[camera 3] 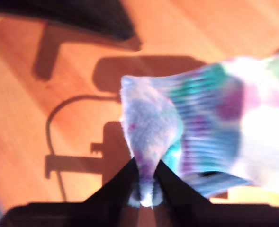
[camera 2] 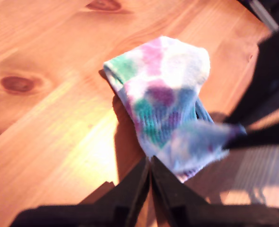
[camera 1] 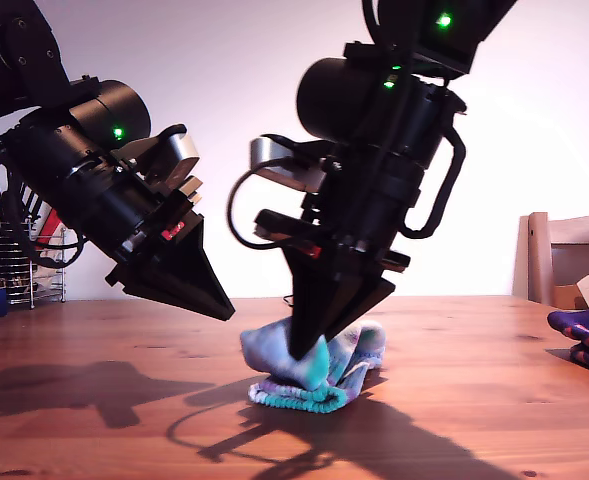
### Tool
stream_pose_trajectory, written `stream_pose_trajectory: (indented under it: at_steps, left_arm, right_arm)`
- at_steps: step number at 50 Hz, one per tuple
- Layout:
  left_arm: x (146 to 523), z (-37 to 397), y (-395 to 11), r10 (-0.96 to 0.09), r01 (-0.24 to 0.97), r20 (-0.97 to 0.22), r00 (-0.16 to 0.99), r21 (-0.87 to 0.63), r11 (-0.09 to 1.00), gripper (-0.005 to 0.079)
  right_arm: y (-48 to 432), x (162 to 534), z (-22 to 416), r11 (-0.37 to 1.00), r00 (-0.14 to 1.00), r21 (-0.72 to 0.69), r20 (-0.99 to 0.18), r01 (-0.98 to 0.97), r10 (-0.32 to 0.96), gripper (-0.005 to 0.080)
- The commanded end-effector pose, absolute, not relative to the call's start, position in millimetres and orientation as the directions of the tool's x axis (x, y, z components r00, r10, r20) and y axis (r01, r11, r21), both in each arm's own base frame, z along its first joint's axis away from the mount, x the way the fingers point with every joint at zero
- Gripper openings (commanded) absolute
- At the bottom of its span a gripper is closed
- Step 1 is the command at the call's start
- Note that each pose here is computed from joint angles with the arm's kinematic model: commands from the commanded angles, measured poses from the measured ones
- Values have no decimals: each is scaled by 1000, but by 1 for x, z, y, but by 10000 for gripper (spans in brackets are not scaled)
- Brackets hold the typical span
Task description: Fold the socks in front of you. After folding them, place them to the right side.
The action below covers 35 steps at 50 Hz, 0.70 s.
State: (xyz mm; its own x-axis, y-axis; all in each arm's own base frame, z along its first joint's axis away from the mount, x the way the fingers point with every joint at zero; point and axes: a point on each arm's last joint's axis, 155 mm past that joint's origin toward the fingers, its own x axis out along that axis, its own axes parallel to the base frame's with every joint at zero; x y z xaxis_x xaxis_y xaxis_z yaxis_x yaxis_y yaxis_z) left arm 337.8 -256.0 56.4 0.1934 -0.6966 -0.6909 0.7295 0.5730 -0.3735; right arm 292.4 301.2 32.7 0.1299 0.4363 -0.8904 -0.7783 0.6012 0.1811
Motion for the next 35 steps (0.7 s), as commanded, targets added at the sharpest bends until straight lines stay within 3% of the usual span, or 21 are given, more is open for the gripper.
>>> stream_pose_trajectory:
  at_steps: [1,4,9,23,35]
  left_arm:
    - [336,48,-253,-699,725,-693,179,-387,570,-24]
    - [336,52,-254,-711,727,-680,179,-395,561,-24]
    - [336,55,-255,-723,724,-669,174,-410,554,-24]
    - [333,56,-260,-731,724,-662,165,-421,546,-24]
    - [325,56,-272,-737,732,-660,142,-432,527,-24]
  right_arm:
    - [310,283,31,574,90,217,-885,-789,457,254]
    - [313,278,33,564,64,241,-883,-790,466,326]
    - [310,271,35,565,30,259,-892,-784,451,371]
    - [323,271,75,530,2,309,-863,-790,506,396]
    - [314,282,84,525,22,268,-876,-807,481,395]
